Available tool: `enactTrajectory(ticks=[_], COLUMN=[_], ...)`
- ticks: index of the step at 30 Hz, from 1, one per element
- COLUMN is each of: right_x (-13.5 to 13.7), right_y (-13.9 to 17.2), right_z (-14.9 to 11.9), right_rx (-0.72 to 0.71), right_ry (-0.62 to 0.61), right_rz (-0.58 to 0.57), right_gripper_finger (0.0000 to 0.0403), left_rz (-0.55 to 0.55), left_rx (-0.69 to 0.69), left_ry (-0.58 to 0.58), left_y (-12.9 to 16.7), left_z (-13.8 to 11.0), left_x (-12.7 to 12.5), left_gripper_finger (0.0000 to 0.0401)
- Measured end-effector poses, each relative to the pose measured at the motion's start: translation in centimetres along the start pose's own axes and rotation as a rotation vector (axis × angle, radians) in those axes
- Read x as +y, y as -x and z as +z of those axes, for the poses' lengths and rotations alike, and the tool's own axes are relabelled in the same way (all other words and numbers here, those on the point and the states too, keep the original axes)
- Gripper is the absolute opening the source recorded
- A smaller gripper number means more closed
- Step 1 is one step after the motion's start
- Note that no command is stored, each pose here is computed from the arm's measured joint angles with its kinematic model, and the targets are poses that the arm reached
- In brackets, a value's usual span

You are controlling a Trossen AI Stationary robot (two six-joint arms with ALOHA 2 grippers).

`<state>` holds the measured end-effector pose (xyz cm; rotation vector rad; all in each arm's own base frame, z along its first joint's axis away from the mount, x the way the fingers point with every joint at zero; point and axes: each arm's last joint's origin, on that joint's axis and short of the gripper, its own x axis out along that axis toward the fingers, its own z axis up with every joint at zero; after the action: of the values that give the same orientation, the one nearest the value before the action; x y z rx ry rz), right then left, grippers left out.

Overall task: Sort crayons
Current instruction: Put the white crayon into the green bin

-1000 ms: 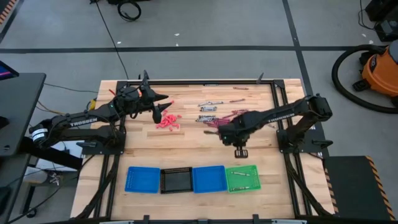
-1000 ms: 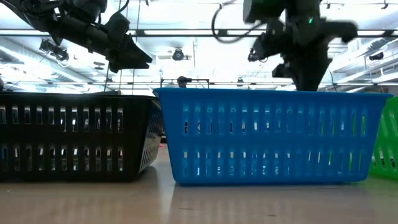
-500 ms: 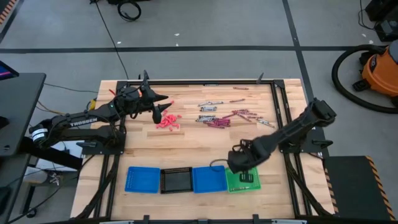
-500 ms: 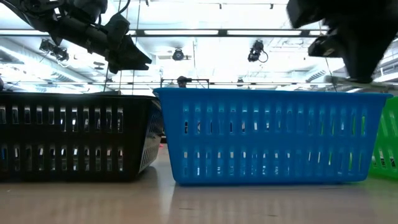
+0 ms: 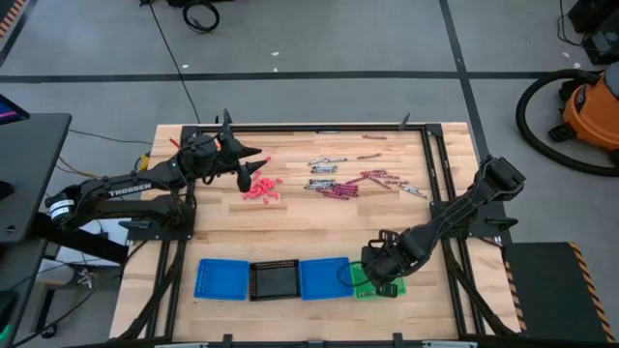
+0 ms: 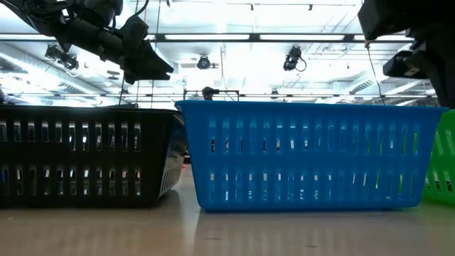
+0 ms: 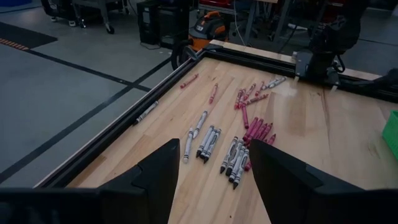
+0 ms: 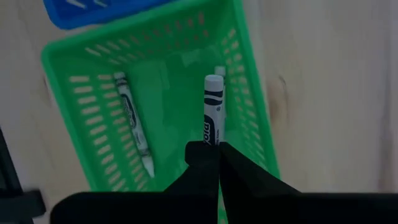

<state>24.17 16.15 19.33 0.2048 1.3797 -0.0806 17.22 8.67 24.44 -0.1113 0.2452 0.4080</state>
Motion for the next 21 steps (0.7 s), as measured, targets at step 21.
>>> enactTrajectory(ticks=[21], right_x=[-0.05], right_y=[-0.88], right_z=[-0.14], right_rx=[-0.024], right_ry=[-0.038], right_rz=[0.033], right_gripper_finger=[0.0058], left_rz=[0.000], left_rx=[-0.001], left_ry=[0.000], left_y=[0.00], left_z=[0.01], left_x=[0.00], left_gripper_finger=[0.0205])
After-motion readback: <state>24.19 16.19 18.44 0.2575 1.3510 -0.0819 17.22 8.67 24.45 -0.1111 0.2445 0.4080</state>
